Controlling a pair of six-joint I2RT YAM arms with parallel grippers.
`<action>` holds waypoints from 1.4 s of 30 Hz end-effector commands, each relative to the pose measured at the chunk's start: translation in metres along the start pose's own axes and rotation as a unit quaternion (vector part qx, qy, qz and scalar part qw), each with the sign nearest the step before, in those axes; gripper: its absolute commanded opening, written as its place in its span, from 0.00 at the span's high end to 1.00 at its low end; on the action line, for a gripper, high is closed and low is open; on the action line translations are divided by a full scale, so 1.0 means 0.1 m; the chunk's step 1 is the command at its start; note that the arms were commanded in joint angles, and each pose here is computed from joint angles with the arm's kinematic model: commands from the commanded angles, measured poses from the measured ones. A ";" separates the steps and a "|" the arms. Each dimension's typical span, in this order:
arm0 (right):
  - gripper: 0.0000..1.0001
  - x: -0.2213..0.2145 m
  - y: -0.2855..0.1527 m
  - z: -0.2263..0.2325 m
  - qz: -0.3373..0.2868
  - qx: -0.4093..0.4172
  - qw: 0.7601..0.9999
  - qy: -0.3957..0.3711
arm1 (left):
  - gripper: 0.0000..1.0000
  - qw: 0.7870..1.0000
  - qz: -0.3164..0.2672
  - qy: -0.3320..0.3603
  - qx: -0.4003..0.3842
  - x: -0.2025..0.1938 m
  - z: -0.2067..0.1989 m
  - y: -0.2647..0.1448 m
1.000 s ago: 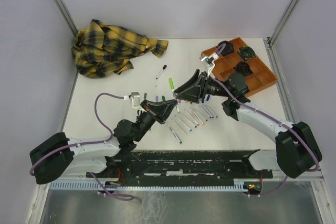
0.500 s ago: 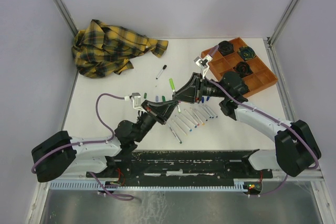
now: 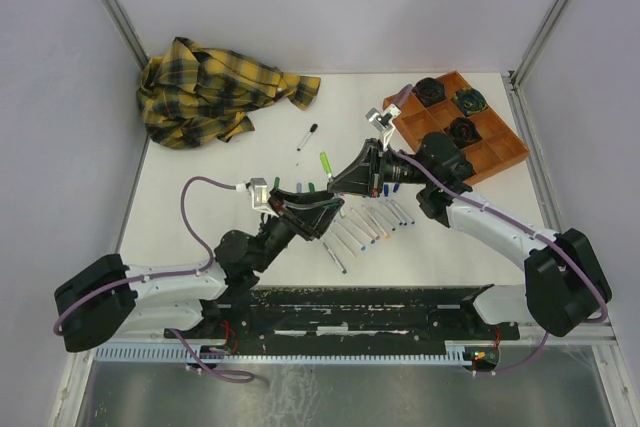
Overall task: Open the pen caps
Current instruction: Pick up the pen from the center of the board, then open the pen cap from the pen.
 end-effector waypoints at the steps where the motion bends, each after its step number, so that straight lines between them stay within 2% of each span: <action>1: 1.00 0.14 0.03 0.17 -0.004 0.021 0.999 -0.042 | 0.36 0.999 -0.004 0.030 -0.013 0.14 -0.06 -0.06; 12: 1.00 0.12 0.03 0.10 0.006 0.011 0.999 -0.044 | 0.29 0.994 0.027 0.076 0.080 0.50 0.01 0.04; 20: 1.00 0.11 0.03 0.07 0.009 0.006 0.999 -0.043 | 0.34 0.989 0.035 0.055 0.131 0.74 0.00 0.24; 26: 1.00 0.11 0.04 0.06 0.010 0.004 0.999 -0.041 | 0.41 0.981 0.068 0.062 0.173 0.74 0.03 0.42; 32: 1.00 0.10 0.04 0.05 0.011 0.003 0.999 -0.041 | 0.53 0.977 0.087 0.069 0.182 0.69 0.03 0.53; 37: 1.00 0.10 0.04 0.04 0.012 0.002 0.999 -0.040 | 0.75 0.977 0.089 0.069 0.182 0.68 0.03 0.54; 38: 1.00 0.09 0.04 0.04 0.013 0.001 0.999 -0.039 | 0.82 0.977 0.088 0.069 0.181 0.69 0.02 0.54; 39: 1.00 0.09 0.04 0.03 0.013 0.001 0.999 -0.040 | 0.92 0.977 0.086 0.069 0.180 0.71 0.02 0.54; 40: 1.00 0.09 0.03 0.03 0.013 0.000 0.999 -0.041 | 0.96 0.978 0.082 0.070 0.181 0.73 0.03 0.55; 42: 1.00 0.07 0.04 0.01 0.015 -0.002 0.999 -0.039 | 0.97 0.978 0.068 0.073 0.182 0.82 0.05 0.57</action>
Point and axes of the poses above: each gripper's point midway between its finger pads, its own y axis out along the fingers, its own z axis along the line the jaws close on, x = y × z, the point moved 5 cm from there along -y, back along the fingers, and after that the axes turned 9 degrees about y, right-handed, at the moved point
